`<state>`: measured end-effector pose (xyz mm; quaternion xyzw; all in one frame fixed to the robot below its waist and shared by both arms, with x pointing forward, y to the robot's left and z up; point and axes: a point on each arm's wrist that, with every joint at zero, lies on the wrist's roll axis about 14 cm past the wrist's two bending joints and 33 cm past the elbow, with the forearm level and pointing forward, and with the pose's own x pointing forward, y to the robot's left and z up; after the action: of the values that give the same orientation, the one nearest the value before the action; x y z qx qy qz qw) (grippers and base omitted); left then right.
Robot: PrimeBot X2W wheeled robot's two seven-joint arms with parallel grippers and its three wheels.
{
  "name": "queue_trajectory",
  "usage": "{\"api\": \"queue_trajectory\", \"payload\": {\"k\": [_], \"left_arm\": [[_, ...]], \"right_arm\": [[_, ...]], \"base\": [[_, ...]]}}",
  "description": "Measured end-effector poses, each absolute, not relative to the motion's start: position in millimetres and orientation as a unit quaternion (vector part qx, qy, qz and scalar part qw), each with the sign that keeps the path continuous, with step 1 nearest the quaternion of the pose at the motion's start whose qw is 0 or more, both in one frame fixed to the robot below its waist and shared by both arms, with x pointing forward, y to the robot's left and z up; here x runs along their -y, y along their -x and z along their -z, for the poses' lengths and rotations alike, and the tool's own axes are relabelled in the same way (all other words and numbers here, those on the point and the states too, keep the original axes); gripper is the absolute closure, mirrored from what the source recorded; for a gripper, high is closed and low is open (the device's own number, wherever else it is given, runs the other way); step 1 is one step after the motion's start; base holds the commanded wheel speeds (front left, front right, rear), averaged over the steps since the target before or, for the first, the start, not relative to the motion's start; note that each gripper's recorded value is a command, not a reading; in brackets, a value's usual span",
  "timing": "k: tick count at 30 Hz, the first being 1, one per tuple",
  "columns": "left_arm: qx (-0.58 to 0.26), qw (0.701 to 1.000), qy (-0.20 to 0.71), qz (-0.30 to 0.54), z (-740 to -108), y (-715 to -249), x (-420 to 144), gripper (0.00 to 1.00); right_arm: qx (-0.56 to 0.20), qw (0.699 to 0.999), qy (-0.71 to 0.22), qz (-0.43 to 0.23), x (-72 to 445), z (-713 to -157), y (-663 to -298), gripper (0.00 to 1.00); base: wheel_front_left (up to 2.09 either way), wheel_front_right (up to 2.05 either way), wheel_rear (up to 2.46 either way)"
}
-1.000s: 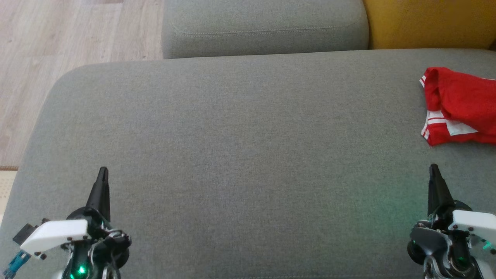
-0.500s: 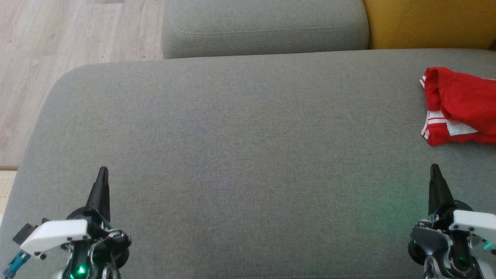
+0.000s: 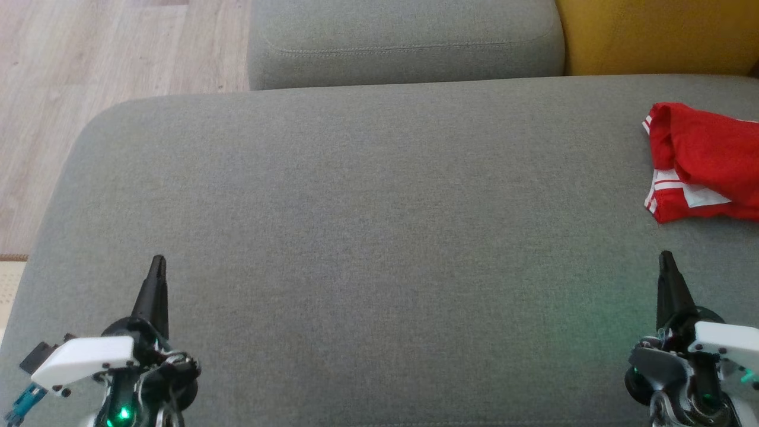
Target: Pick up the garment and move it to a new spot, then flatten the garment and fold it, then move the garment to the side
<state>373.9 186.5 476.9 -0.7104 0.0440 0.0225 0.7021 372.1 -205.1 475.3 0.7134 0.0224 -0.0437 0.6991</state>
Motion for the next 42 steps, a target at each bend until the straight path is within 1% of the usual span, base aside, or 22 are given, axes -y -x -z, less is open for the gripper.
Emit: {"api": "queue_trajectory", "payload": {"k": [42], "left_arm": [[-0.038, 0.701, 0.711, -0.027, -477.1, -373.7, -191.1, 1.0]], "right_arm": [[-0.021, 0.699, -0.713, 0.045, 207.5, -475.4, -371.8, 1.0]], "base": [[0.0, 0.0, 0.0]]}}
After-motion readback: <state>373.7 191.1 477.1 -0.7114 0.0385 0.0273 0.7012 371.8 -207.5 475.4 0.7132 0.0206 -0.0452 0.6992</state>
